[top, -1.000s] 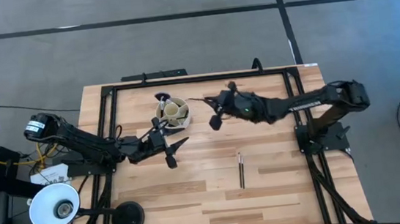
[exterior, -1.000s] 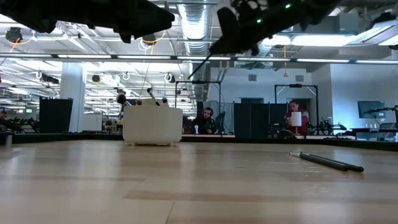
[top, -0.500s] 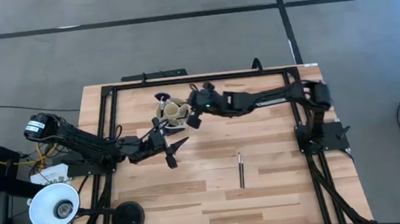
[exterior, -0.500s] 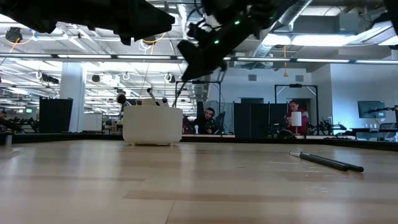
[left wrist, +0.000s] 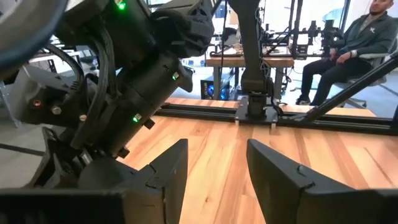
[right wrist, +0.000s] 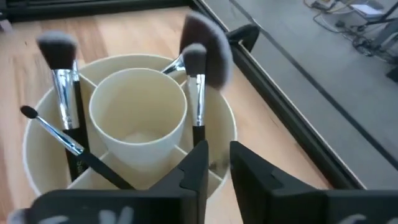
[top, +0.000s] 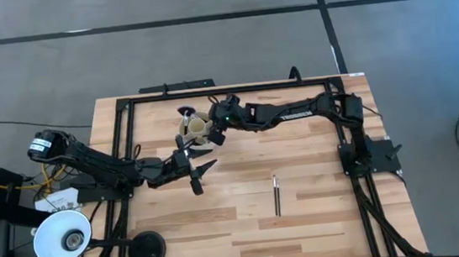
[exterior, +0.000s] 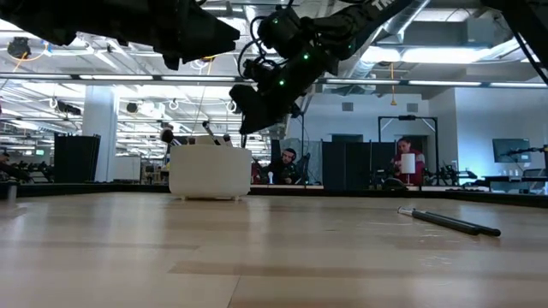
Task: Sort items
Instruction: Put the black eyeshadow brush in the white organizer, then put the liner brush in the white organizer
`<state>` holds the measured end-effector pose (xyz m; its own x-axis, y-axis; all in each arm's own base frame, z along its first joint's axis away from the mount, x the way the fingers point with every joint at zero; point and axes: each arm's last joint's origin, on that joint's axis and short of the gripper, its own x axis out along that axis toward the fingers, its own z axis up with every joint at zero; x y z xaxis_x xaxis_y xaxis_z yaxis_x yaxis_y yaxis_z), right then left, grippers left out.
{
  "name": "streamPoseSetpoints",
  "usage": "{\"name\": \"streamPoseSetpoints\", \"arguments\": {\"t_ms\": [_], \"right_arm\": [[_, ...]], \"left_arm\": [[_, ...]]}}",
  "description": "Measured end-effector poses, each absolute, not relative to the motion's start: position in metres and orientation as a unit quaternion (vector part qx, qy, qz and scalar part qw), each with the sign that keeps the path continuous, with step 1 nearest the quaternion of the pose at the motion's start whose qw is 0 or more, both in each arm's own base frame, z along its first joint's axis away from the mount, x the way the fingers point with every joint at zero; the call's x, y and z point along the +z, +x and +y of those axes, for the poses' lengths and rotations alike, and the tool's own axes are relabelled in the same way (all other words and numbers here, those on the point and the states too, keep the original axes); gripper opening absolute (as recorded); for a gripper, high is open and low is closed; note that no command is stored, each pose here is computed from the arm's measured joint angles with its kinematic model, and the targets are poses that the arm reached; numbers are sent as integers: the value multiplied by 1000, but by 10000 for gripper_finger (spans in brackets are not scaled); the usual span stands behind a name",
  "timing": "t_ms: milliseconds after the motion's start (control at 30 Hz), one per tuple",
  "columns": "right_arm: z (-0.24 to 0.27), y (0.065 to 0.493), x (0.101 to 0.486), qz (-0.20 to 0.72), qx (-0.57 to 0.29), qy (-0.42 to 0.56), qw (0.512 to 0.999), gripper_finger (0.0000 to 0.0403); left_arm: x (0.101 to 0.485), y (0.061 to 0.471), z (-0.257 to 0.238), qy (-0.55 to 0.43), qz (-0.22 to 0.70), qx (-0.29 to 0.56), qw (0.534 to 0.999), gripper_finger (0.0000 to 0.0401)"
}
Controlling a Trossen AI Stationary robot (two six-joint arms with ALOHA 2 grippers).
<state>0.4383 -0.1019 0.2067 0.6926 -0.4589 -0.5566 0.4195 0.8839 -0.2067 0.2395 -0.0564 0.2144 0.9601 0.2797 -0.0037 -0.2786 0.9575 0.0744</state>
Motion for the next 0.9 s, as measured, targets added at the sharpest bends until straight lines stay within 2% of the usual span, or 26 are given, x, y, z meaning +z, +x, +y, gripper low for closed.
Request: {"name": "streamPoseSetpoints", "arguments": {"t_ms": [300,467,733,900], "right_arm": [[-95,436,209,326,-225,-47,917,104],[-62,421,245,361,-188,-73,910,120],[17,356,316,391,-121,-57,910,127],[58,301,342,424,-132,-31,895,123]], "left_arm": [[214,240,-56,36,8,141,989,161],[214,240,-56,37,9,141,989,161],[211,239,-56,43,24,141,989,161],[211,239,-56,44,25,141,989,161]]}}
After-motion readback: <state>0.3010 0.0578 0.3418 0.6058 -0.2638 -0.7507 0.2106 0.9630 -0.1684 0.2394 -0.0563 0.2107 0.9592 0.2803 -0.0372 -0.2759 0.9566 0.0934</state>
